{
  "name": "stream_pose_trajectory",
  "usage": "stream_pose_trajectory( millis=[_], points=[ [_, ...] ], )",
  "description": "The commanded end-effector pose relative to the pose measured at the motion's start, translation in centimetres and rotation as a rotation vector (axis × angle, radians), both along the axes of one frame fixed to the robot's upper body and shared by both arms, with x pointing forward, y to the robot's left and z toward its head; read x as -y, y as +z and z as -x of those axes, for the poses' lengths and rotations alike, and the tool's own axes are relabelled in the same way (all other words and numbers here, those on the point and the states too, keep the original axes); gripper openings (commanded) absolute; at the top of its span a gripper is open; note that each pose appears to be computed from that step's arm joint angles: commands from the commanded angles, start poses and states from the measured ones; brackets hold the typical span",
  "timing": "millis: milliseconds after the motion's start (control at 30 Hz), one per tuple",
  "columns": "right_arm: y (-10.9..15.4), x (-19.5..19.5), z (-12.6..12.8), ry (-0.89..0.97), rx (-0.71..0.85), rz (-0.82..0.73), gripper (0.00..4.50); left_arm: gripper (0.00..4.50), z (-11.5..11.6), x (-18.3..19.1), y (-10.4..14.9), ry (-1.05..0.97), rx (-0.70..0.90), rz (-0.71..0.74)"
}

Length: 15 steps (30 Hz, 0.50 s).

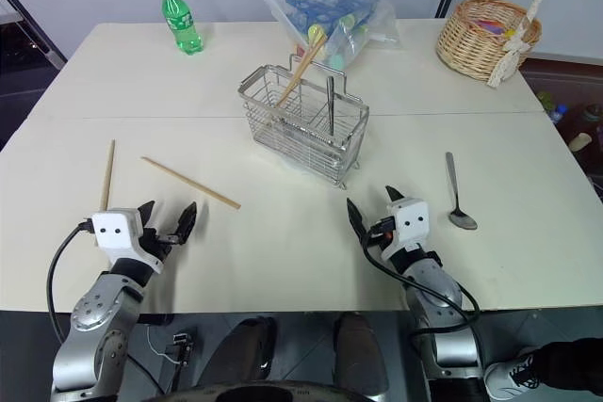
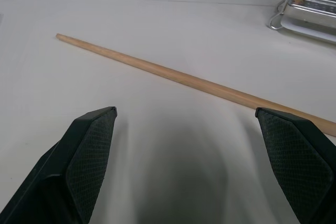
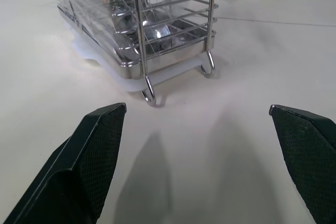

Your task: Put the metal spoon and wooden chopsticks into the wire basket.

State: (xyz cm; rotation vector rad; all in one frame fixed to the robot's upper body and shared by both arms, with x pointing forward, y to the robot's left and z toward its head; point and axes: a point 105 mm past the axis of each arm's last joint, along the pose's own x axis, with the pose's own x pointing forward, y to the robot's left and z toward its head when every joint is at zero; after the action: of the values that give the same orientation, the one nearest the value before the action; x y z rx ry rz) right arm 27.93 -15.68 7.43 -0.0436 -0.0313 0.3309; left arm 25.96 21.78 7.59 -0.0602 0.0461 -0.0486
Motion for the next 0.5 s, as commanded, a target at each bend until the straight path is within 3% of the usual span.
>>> stream_pose_trajectory(
  millis=[33, 500],
  points=[
    [1.08, -0.25, -0.05, 0.008, 0.040, -0.004, 4.50, 4.45, 0.14, 0.31, 1.27, -0.007, 0.041, -0.007],
    [1.16, -0.24, -0.05, 0.000, 0.042, -0.004, 4.50, 4.45, 0.10, 0.42, 1.65, -0.013, 0.043, -0.008]
  ],
)
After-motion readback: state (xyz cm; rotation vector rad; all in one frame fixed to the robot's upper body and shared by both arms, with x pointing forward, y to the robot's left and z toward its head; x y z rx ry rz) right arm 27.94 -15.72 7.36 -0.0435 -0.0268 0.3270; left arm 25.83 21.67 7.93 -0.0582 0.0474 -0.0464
